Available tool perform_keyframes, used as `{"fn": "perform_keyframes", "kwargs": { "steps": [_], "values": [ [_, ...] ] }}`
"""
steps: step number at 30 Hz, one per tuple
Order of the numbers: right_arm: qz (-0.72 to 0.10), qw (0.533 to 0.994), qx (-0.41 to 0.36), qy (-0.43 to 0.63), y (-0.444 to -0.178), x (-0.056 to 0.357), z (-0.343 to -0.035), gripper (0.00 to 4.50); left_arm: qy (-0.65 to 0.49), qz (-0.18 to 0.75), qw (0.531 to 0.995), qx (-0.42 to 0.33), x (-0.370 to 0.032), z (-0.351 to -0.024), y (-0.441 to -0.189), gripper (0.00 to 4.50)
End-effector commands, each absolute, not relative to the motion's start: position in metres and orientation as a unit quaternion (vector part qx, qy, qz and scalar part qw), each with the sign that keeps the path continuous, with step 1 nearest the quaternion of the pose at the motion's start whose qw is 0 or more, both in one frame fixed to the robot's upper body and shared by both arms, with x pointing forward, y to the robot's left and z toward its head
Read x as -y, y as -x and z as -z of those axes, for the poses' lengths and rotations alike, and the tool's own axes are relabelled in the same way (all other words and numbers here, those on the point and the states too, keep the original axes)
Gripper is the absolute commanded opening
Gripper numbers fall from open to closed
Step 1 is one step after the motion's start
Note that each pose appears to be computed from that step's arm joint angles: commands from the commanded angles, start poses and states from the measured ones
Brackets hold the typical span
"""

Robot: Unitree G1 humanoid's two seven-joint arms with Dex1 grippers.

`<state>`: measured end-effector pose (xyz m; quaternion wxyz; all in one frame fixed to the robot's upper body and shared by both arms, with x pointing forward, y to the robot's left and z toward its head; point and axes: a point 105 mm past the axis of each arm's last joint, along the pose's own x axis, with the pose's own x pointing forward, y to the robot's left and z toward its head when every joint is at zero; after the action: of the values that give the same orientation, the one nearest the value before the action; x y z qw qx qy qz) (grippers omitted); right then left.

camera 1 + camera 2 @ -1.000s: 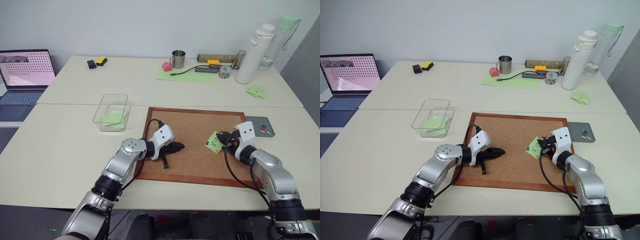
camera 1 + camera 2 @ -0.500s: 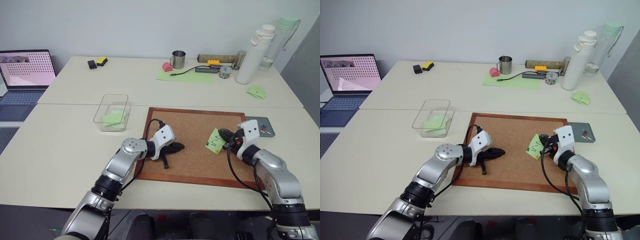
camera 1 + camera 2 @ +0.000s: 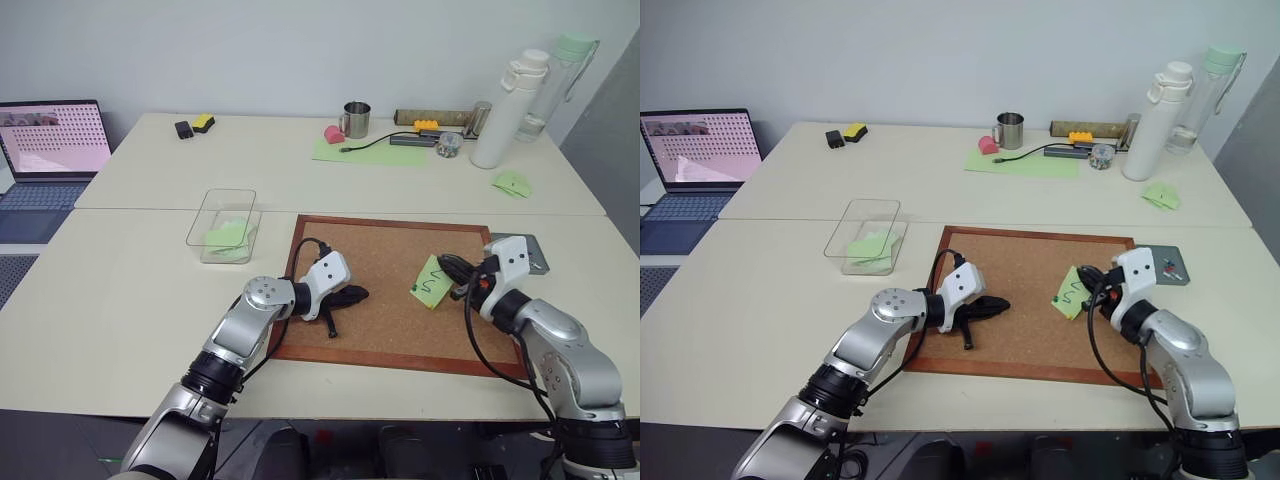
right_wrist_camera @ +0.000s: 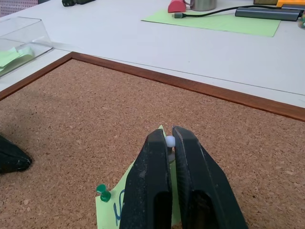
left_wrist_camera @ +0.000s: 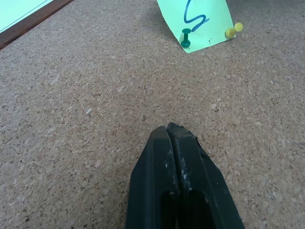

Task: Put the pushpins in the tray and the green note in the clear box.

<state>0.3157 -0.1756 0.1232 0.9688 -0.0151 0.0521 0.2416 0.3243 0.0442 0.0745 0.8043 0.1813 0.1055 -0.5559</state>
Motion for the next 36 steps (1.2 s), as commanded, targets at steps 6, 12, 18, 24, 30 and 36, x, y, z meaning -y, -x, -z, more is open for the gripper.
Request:
{"fn": "perform_keyframes", "kwargs": {
  "steps": [6, 12, 18, 24, 30, 36],
  "values": [
    [-0.232, 0.973, -0.016, 0.005, -0.315, 0.184, -0.148, 0.02, -0.191, 0.541, 0.802, -0.166, -0.061, -0.047, -0.320, 0.00],
    [-0.223, 0.974, -0.003, -0.038, -0.318, 0.187, -0.157, 0.02, -0.190, 0.540, 0.803, -0.165, -0.061, -0.047, -0.320, 0.00],
    [-0.139, 0.989, 0.002, -0.055, -0.330, 0.225, -0.161, 0.02, -0.189, 0.539, 0.804, -0.164, -0.061, -0.048, -0.320, 0.00],
    [-0.009, 0.999, -0.040, 0.026, -0.346, 0.312, -0.151, 0.02, -0.187, 0.543, 0.802, -0.164, -0.059, -0.048, -0.317, 0.00],
    [-0.017, 0.996, -0.074, 0.042, -0.363, 0.335, -0.135, 0.02, -0.192, 0.545, 0.799, -0.163, -0.062, -0.048, -0.314, 0.00],
    [-0.047, 0.996, -0.070, 0.022, -0.381, 0.323, -0.132, 0.02, -0.194, 0.537, 0.804, -0.167, -0.069, -0.050, -0.313, 0.00]
  ]
}}
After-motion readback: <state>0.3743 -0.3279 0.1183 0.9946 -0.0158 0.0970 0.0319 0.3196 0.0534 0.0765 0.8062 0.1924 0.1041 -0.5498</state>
